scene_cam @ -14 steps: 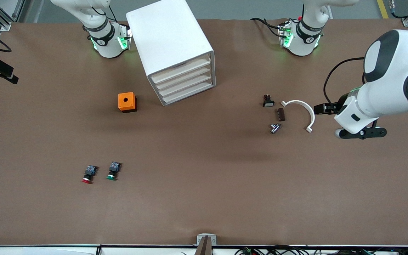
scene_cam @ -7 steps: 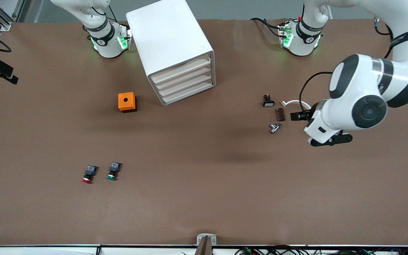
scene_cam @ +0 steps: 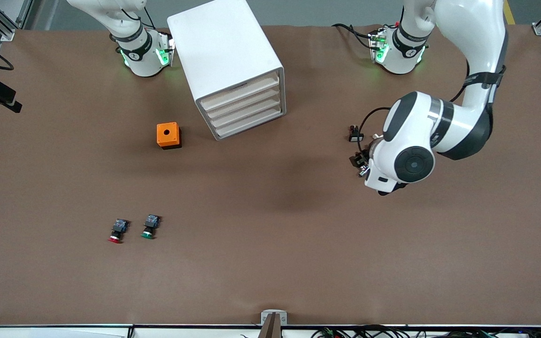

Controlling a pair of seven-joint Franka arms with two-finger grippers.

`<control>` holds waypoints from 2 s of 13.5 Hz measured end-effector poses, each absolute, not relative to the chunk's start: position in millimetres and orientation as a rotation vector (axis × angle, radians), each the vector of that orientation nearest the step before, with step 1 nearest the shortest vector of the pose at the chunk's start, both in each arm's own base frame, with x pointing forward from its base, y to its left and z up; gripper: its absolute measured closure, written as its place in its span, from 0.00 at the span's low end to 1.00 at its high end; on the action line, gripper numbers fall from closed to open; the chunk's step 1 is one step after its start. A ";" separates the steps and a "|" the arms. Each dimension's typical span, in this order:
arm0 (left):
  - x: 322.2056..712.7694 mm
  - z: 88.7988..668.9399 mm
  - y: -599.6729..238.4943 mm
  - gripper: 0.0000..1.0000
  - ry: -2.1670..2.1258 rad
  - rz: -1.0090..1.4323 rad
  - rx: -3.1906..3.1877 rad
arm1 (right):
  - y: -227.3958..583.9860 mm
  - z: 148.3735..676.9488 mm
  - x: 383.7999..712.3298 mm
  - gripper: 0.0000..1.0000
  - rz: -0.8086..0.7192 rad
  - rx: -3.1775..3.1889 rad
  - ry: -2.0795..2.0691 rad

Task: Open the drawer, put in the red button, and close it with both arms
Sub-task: 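Reach the left gripper toward the handle of the white drawer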

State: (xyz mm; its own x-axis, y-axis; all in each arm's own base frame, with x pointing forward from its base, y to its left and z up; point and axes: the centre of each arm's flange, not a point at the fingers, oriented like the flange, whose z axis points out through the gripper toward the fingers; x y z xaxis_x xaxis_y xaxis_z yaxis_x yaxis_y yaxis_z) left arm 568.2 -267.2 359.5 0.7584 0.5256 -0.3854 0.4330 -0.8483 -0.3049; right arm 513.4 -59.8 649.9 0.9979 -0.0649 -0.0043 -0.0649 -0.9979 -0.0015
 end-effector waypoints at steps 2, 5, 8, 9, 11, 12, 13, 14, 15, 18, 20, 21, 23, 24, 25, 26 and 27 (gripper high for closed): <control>561.8 355.7 -286.2 0.00 -0.901 0.702 -2.711 | -59.9 650.4 514.1 0.00 -0.003 -3.139 0.102; 556.0 357.9 -321.5 0.00 -1.259 0.689 -2.612 | -59.9 651.2 515.0 0.00 -0.016 -3.139 0.102; 553.4 353.7 -346.2 0.00 -1.555 0.679 -2.471 | -59.9 651.2 515.1 0.00 -0.018 -3.140 0.102; 551.0 346.5 -353.8 0.00 -1.621 0.675 -2.413 | -59.9 651.2 515.1 0.00 -0.018 -3.140 0.102; 548.8 326.8 -365.3 0.00 -1.761 0.715 -2.266 | -59.9 651.1 515.1 0.00 -0.017 -3.139 0.102; 549.1 313.3 -368.0 0.00 -1.812 0.734 -2.192 | -59.9 651.0 515.1 0.00 -0.017 -3.139 0.102; 548.9 299.5 -371.6 0.00 -1.840 0.746 -2.139 | -59.8 651.0 515.1 0.00 -0.017 -3.140 0.101; 546.9 289.0 -378.2 0.00 -1.851 0.748 -2.115 | -59.6 650.9 515.1 0.00 -0.017 -3.140 0.101; 543.3 282.3 -386.4 0.00 -1.861 0.743 -2.095 | -59.5 650.9 515.1 0.00 -0.016 -3.140 0.101; 535.3 270.9 -400.2 0.00 -1.935 0.763 -1.977 | -59.4 649.8 514.9 0.00 -0.010 -3.139 0.100; 534.1 267.5 -404.2 0.00 -2.009 0.839 -1.860 | -59.2 649.7 514.9 0.00 -0.009 -3.139 0.100; 533.0 265.7 -407.3 0.00 -2.038 0.890 -1.803 | -59.1 649.7 514.9 0.00 -0.009 -3.139 0.099; 528.8 257.6 -413.1 0.00 -2.057 0.991 -1.706 | -58.8 650.0 514.9 0.00 -0.010 -3.139 0.098; 525.4 252.0 -415.0 0.00 -2.045 1.028 -1.673 | -58.6 650.9 515.0 0.00 -0.013 -3.140 0.097; 523.0 247.3 -416.9 0.00 -2.037 1.065 -1.643 | -58.6 652.2 515.0 0.00 -0.018 -3.140 0.097; 521.4 243.3 -419.8 0.00 -2.037 1.118 -1.604 | -58.7 653.5 515.0 0.00 -0.023 -3.140 0.098; 519.8 239.3 -423.2 0.00 -2.043 1.180 -1.551 | -59.0 654.5 515.1 0.00 -0.027 -3.140 0.099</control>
State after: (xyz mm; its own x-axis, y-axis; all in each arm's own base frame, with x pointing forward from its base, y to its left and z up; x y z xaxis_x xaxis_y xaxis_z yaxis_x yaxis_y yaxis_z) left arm 519.8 -423.2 239.3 -0.3612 0.9059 -0.2211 0.6442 0.0710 -0.7615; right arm 515.1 -59.0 654.5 0.9979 -0.0627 0.0173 -0.0627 -0.9980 -0.0003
